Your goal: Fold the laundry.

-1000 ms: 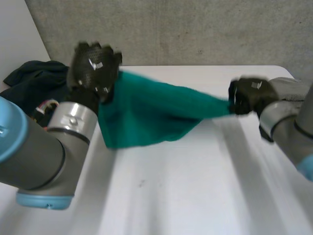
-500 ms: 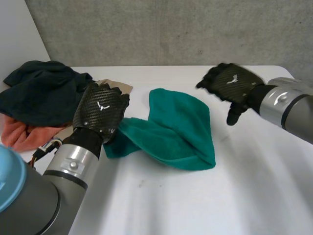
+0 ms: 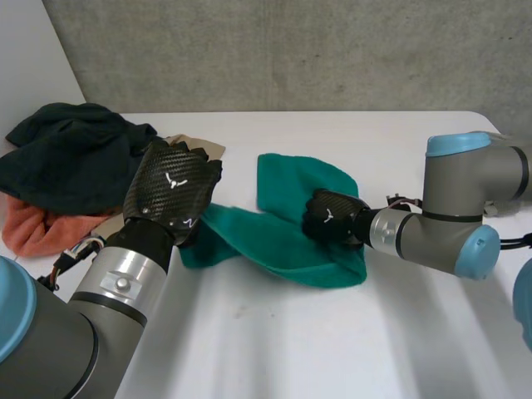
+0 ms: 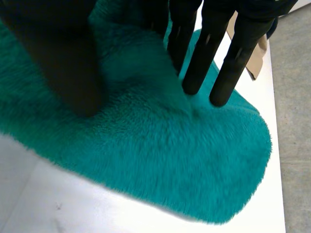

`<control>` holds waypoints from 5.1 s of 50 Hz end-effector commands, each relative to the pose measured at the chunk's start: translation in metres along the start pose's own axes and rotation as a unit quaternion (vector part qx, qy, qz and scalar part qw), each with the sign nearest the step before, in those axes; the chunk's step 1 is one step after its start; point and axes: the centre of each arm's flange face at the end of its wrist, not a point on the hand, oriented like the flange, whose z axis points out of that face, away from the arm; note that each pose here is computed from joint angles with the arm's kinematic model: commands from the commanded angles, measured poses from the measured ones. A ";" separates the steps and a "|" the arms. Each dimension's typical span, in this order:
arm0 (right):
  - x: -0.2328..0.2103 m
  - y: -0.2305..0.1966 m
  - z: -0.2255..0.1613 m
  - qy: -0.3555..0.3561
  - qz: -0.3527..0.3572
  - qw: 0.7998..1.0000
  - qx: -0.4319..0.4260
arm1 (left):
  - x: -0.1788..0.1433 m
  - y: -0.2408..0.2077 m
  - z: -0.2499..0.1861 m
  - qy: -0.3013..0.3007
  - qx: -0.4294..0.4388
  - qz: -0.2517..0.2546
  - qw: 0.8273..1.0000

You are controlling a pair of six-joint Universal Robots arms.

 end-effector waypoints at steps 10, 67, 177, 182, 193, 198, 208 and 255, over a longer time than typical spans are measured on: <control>0.157 -0.064 -0.117 0.311 0.188 0.929 0.076 | -0.070 -0.040 0.022 -0.109 0.065 0.009 0.992; 0.055 0.010 -0.093 0.302 0.365 0.877 -0.077 | -0.034 0.065 0.100 -0.051 -0.009 -0.017 0.999; 0.205 0.033 -0.132 0.536 0.213 0.811 0.102 | -0.135 -0.010 0.170 -0.194 0.092 0.059 0.975; 0.153 0.058 -0.106 0.452 0.290 0.843 0.043 | -0.086 0.048 0.140 -0.121 -0.013 0.047 0.992; 0.044 0.093 -0.092 0.257 0.341 0.894 -0.139 | -0.025 0.111 0.071 -0.024 -0.140 0.037 0.989; 0.039 0.097 -0.106 0.219 0.325 0.900 -0.190 | -0.021 0.101 0.057 -0.018 -0.134 0.037 0.990; 0.083 0.060 -0.127 0.286 0.284 0.896 -0.188 | -0.030 0.070 0.050 -0.032 -0.096 0.038 0.994; 0.032 0.037 -0.012 0.288 0.334 0.879 -0.182 | -0.031 0.058 0.046 -0.034 -0.080 0.036 0.996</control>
